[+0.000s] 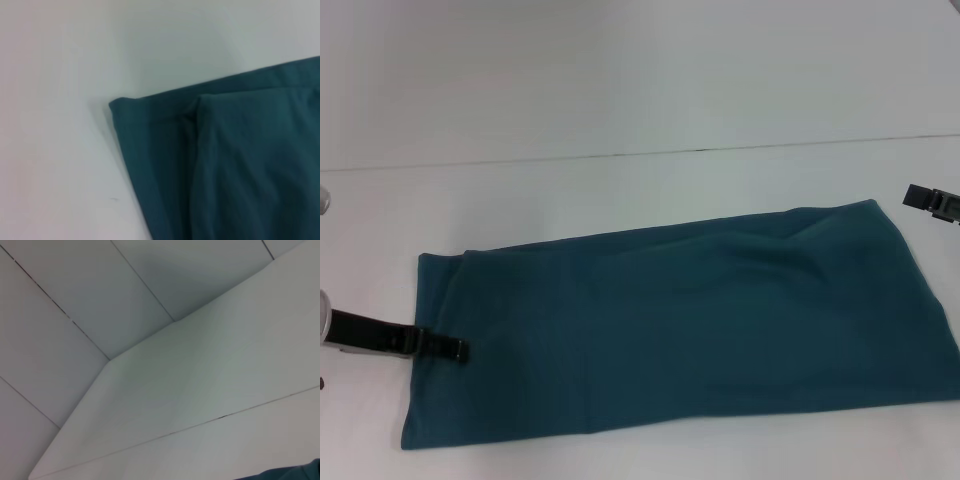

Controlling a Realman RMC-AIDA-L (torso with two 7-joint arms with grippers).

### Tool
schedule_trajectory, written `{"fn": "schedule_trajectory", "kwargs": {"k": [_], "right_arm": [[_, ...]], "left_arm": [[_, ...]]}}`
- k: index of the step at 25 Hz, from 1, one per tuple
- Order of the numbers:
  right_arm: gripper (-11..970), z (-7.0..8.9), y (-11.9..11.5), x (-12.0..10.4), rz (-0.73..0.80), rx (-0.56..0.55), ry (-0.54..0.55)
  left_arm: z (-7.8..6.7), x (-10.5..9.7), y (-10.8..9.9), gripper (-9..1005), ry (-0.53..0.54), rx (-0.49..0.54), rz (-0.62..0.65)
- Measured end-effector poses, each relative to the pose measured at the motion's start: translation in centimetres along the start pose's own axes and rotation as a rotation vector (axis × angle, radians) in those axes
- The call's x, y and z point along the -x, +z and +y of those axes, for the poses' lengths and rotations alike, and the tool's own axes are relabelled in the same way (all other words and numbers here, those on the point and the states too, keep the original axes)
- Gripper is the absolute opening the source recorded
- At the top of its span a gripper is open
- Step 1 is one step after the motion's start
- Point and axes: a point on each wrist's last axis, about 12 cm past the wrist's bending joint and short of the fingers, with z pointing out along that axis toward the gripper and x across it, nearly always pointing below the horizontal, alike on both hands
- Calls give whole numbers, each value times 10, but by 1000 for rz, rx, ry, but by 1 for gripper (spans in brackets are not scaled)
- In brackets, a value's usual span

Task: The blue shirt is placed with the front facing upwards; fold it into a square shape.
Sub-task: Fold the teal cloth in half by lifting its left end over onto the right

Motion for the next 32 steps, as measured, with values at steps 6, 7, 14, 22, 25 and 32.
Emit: {"fn": "schedule_trajectory", "kwargs": {"k": [6,7,14,22,25,32], "right_arm": [[924,0,0,0,0,0,0],[924,0,0,0,0,0,0],[924,-1,-1,0,0,-2,1],[924,-1,-2,0,-1,-4,0],[924,-1,-2,0,-2,-4,0],[923,-2,-3,1,-4,-7,-1]], "left_arm": [[-5,2,3,890,25,-2,15],[-6,2,4,890,30,-5,20],[-12,4,8,891,46,-18,38],[-20,8,8,888,72,-43,50],[-23,11,8,887,81,-48,50],[-23,13,7,885,86,-48,48]]}}
